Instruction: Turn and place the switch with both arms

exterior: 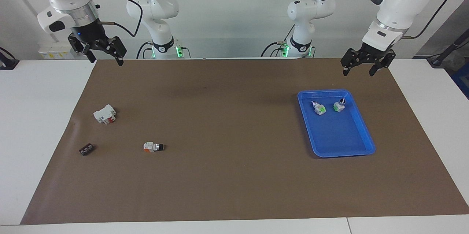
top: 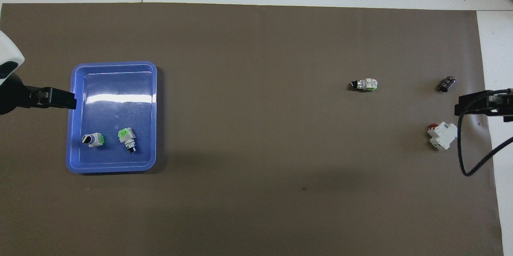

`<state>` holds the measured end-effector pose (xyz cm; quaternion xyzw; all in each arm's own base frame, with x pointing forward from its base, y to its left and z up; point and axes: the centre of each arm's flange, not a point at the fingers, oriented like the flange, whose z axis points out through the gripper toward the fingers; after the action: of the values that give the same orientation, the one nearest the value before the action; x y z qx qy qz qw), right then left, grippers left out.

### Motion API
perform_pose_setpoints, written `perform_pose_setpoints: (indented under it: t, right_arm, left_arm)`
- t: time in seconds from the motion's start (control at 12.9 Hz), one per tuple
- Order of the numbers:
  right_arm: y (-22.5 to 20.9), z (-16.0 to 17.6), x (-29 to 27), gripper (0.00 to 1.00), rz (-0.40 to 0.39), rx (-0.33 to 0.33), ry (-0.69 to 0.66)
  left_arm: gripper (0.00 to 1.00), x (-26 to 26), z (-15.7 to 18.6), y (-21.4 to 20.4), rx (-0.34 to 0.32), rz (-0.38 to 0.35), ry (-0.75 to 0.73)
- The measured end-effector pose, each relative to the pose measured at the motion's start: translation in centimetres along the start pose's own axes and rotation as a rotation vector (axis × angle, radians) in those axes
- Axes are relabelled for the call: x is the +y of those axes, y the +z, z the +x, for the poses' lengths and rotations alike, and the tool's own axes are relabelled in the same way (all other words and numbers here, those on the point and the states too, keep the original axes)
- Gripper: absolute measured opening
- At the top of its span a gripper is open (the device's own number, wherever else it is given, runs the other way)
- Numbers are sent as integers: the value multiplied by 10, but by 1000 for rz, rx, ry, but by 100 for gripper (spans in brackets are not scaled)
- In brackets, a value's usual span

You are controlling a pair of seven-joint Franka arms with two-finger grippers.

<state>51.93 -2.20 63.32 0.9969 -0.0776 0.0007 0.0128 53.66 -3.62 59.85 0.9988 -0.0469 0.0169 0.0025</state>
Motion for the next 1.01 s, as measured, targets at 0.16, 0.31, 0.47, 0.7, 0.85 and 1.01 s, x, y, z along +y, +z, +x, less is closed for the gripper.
perform_pose_setpoints:
  t: [0.16, 0.31, 0.47, 0.7, 0.85, 1.01]
  right_arm:
    - [0, 0, 0, 100, 0, -1, 0]
    - [-1, -1, 0, 100, 0, 1, -1]
    - [-4, -2, -1, 100, 1, 8, -2]
    - [-8, -5, 0, 100, 3, 14, -2]
    - [-8, 1, 0, 100, 11, 58, 78]
    - [6, 14, -3, 100, 24, 91, 276]
  left_arm:
    - [100, 0, 0, 0, 0, 0, 0]
    - [100, 0, 0, 0, 0, 0, 0]
    - [100, 0, 0, 0, 0, 0, 0]
    - [100, 0, 0, 0, 0, 0, 0]
    - [100, 0, 0, 0, 0, 0, 0]
    - [100, 0, 0, 0, 0, 0, 0]
